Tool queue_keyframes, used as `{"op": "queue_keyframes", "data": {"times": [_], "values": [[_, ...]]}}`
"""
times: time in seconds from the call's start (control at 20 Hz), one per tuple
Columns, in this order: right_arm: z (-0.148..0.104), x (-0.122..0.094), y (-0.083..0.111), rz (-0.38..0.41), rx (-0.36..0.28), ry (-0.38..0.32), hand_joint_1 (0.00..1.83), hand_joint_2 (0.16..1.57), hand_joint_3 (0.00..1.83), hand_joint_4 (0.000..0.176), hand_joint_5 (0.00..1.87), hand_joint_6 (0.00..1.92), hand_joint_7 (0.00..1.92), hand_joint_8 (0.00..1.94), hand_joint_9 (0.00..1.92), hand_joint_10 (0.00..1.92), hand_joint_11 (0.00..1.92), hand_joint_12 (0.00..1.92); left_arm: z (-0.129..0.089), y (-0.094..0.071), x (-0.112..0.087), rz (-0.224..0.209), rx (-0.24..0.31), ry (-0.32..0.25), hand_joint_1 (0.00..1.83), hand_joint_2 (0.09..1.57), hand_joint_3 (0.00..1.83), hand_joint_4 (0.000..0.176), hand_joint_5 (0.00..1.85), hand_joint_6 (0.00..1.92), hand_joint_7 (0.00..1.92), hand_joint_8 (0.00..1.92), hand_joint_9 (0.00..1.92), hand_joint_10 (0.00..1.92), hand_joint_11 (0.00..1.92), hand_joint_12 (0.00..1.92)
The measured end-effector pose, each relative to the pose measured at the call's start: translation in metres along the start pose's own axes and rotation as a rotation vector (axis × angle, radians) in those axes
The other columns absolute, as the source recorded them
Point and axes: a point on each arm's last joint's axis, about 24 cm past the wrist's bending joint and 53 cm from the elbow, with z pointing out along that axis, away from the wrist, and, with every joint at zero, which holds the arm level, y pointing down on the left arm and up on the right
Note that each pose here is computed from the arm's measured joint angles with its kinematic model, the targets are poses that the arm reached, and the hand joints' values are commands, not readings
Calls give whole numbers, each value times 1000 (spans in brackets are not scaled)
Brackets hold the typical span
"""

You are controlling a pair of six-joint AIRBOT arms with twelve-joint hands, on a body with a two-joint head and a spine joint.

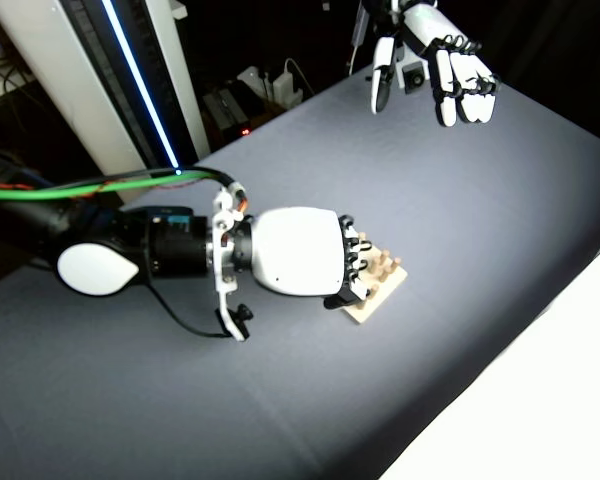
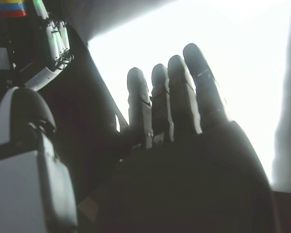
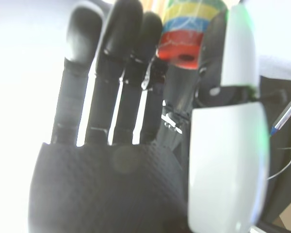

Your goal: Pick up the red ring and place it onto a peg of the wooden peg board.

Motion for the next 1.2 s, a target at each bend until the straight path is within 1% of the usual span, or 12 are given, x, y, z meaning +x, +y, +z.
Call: {"op": "queue_keyframes", "data": {"times": [0.15, 0.25, 0.3, 0.4, 0.5, 0.7, 0.8, 0.95, 1.05, 1.1, 1.15, 1.2], "values": [[0, 0, 0, 1, 0, 0, 1262, 1029, 3, 0, 1118, 700, 1261, 563, 1141, 497, 779, 1205, 0, 0, 0, 0, 0, 0, 728, 1023, 0, 0, 419, 2, 246, 2, 206, 5, 0, 755], [0, 2, 2, -2, -5, 4, 1090, 963, 0, 0, 763, 132, 866, 129, 886, 162, 374, 1200, 0, 0, 0, 0, 0, 0, 755, 1032, 0, 0, 423, 1, 246, 2, 198, 3, 0, 699], [0, 2, 2, -8, -5, 6, 1090, 963, 0, 0, 763, 132, 866, 129, 886, 162, 374, 1200, 0, 0, 0, 0, 0, 0, 755, 1032, 0, 0, 423, 1, 246, 2, 198, 3, 0, 699], [1, 9, 2, -16, 2, 27, 992, 955, 0, 35, 589, 7, 707, 7, 794, 84, 343, 1207, 0, 0, 0, -1, 0, 0, 727, 1026, 0, 0, 422, 0, 262, 4, 217, 8, 0, 759], [3, 12, 5, -13, -2, 33, 957, 952, 0, 40, 453, 0, 565, 0, 688, 35, 296, 1175, 0, 0, 0, -2, 0, 0, 734, 1026, 0, 0, 421, 1, 259, 1, 219, 7, 0, 777], [1, 8, 9, 1, -12, 19, 970, 975, 1, 80, 356, 0, 471, 0, 589, 1, 137, 1322, 0, 0, 0, -2, -1, -2, 739, 1023, 0, 0, 415, 1, 254, 1, 225, 6, 0, 806], [-4, 2, 8, 5, -12, 6, 940, 982, 2, 53, 361, 3, 483, 8, 594, 8, 128, 1328, 0, 0, 0, -6, -1, -2, 755, 1021, 0, 0, 420, 2, 251, 4, 217, 9, 0, 782], [-14, -17, 8, 40, -18, -45, 944, 961, 0, 56, 396, 3, 517, 9, 600, 8, 151, 1238, 0, 0, -2, -10, 2, -8, 764, 1016, 0, 0, 441, 3, 297, 8, 275, 18, 0, 899], [-40, -34, 12, 95, -50, -113, 888, 983, 2, 51, 408, 1, 538, 4, 571, 0, 160, 1006, -1, -5, -6, -16, 19, -30, 729, 1021, 0, 0, 416, 1, 314, 5, 320, 18, 0, 1014], [-61, -38, 9, 125, -56, -145, 863, 1013, 1, 18, 368, 0, 455, 0, 496, 0, 16, 1169, -2, -9, -9, -29, 28, -52, 759, 1025, 0, 0, 376, 2, 296, 6, 275, 5, 0, 947], [-77, -39, 5, 150, -51, -164, 863, 1013, 1, 18, 368, 0, 455, 0, 496, 0, 16, 1169, -2, -11, -10, -30, 38, -59, 759, 1025, 0, 0, 376, 2, 296, 6, 275, 5, 0, 947], [-98, -43, 2, 170, -48, -191, 804, 1059, 4, 12, 348, 2, 480, 4, 501, 2, 92, 979, -3, -15, -13, -34, 50, -74, 833, 1007, 0, 4, 351, 1, 278, 4, 229, 3, 0, 783]]}}
